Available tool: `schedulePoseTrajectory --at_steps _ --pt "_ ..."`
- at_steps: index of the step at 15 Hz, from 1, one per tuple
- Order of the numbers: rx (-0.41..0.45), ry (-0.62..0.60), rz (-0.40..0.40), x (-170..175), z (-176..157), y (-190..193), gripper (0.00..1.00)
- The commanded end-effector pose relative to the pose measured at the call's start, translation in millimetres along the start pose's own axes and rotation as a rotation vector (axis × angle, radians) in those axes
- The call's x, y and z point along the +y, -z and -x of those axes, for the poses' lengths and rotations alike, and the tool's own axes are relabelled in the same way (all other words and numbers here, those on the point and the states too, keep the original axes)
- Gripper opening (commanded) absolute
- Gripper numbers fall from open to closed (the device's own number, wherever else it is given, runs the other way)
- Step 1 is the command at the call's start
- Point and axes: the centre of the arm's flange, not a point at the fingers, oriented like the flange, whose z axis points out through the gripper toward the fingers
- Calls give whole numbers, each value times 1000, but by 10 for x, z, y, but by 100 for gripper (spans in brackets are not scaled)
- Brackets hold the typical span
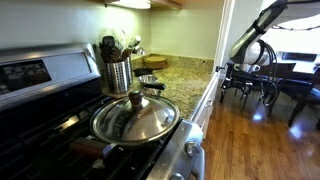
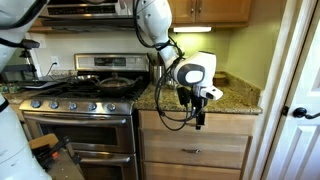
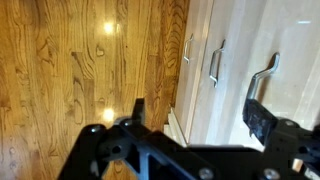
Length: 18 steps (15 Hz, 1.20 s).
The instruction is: Close the open drawer, open the topmost drawer
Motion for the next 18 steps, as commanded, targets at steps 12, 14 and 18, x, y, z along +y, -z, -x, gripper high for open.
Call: schedulePoseTrajectory --at_steps 12,14,18 --pt "-26 -45 -154 -223 -300 -663 100" --pt "-28 -46 -160 -264 -309 -729 100" --pt "-28 -50 -170 -334 -323 -828 100"
